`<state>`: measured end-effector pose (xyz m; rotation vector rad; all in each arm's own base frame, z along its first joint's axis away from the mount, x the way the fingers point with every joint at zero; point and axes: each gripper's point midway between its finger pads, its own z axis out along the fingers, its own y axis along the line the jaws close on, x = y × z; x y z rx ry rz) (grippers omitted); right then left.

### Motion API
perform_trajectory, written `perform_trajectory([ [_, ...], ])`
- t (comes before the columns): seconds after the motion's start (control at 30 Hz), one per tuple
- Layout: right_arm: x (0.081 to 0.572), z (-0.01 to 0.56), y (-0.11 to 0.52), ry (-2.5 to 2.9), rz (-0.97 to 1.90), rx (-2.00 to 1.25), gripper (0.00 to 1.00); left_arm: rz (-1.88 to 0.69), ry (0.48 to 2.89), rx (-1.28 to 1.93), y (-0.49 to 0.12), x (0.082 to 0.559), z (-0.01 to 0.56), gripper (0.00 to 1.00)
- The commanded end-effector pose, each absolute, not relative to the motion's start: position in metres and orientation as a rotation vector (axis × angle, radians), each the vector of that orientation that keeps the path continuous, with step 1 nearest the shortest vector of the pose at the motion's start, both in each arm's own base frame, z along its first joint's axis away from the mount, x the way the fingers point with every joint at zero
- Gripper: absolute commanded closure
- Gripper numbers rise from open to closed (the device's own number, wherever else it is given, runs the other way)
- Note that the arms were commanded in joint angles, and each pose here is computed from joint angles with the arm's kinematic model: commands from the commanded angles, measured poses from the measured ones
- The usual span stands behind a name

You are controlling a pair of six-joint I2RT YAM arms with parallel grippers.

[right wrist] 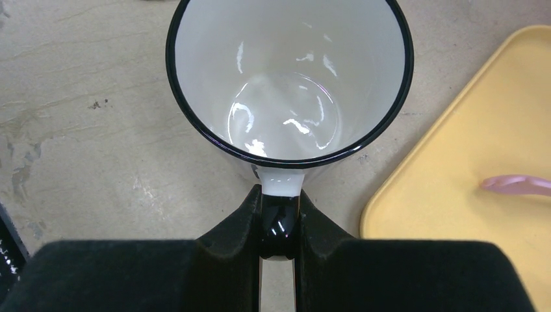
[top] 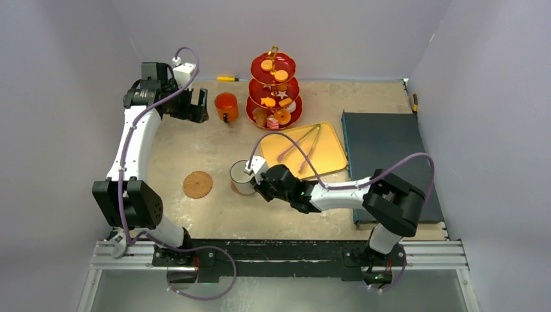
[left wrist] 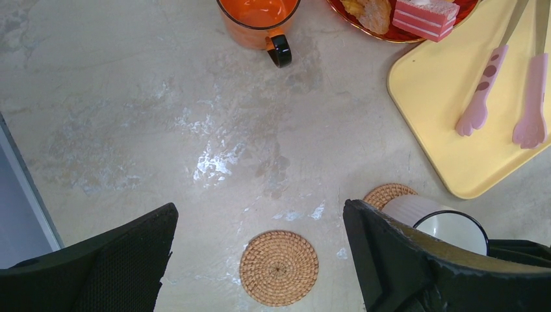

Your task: Serve the afternoon tea

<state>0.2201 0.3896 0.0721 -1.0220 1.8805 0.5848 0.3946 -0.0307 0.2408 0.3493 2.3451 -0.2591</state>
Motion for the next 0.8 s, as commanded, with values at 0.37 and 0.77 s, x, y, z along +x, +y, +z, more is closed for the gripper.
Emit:
perform_trajectory([
  [0.37,0.236,0.115,0.415,1.681,0.601,-0.953,1.0,-0.262,2.328,0.362,-0.03,0.396,0.246,0.01],
  [0.77,0.231,0.101,0.414,1.699,0.655,-0.905,0.54,-0.266,2.332,0.39,-0.03,0.393,0.244,0.01],
])
